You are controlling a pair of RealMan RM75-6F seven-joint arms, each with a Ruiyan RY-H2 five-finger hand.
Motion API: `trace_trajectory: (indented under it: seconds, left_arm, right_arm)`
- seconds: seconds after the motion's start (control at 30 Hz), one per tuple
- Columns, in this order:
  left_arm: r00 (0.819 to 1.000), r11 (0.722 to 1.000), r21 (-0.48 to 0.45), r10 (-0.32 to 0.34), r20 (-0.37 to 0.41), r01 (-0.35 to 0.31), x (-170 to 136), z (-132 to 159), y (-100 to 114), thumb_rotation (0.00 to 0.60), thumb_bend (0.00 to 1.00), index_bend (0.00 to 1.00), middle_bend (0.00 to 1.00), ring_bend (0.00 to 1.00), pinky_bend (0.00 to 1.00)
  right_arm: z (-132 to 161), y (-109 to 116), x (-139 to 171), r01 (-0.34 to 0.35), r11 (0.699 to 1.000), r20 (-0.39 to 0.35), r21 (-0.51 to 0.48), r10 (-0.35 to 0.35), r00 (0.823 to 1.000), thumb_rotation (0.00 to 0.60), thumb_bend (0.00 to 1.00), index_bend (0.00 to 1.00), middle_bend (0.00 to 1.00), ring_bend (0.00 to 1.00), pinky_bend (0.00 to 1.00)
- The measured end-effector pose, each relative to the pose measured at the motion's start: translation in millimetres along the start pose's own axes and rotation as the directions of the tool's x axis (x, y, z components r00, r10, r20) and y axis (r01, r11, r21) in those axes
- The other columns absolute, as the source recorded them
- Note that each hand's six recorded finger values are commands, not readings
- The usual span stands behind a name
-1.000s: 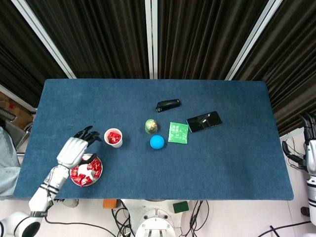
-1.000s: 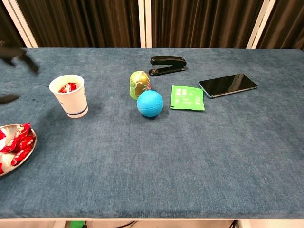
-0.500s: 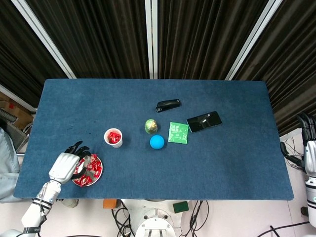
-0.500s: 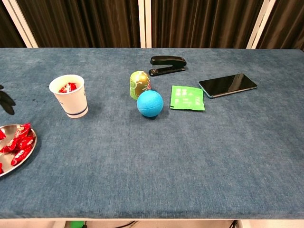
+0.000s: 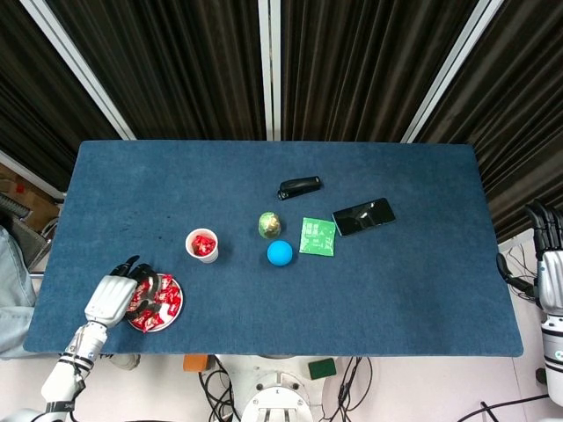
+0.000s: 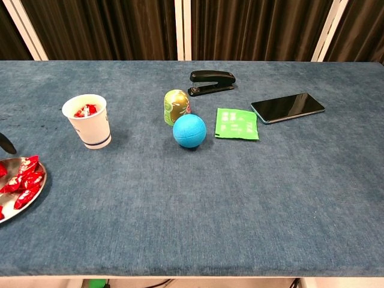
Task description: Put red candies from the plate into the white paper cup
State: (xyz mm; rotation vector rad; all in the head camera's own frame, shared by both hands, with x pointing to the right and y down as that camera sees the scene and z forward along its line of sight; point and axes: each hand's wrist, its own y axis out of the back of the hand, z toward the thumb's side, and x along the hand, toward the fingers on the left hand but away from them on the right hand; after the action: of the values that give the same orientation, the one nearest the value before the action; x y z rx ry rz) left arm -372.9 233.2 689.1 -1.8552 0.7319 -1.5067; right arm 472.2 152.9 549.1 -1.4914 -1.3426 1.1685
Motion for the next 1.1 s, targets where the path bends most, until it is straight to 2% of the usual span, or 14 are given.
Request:
trace_trajectory:
  seconds: [0.17, 0.53, 0.83, 1.1]
  left_arm:
    - [0.999, 1.000, 0.017, 0.011, -0.037, -0.010, 2.1, -6.5, -0.3, 0.600, 0.30, 0.27, 0.21, 0.05, 0.21]
    - [0.996, 0.999, 0.038, -0.009, -0.088, 0.013, -1.9, -17.2, -1.3, 0.600, 0.30, 0.32, 0.21, 0.05, 0.21]
    - [0.995, 0.999, 0.040, -0.027, -0.097, 0.031, -2.8, -18.1, -4.2, 0.600, 0.29, 0.37, 0.21, 0.05, 0.21]
    - [0.996, 0.999, 0.028, -0.023, -0.081, 0.026, 0.3, -13.8, -3.4, 0.600, 0.29, 0.37, 0.21, 0.05, 0.21]
  right_arm:
    - [1.0, 0.5, -0.8, 0.000, 1.000, 0.000, 0.003, 0.000, 1.000, 0.600, 0.35, 0.00, 0.00, 0.00, 0.00]
    - [3.9, -1.7, -1.8, -0.005, 1.000, -0.005, 0.006, 0.005, 1.000, 0.600, 0.35, 0.00, 0.00, 0.00, 0.00]
    - [4.4, -1.9, -0.9, -0.006, 1.000, -0.004, 0.008, 0.006, 1.000, 0.600, 0.35, 0.00, 0.00, 0.00, 0.00]
    - [3.3, -2.4, -0.7, -0.007, 1.000, 0.000, 0.008, 0.007, 1.000, 0.600, 0.35, 0.00, 0.00, 0.00, 0.00]
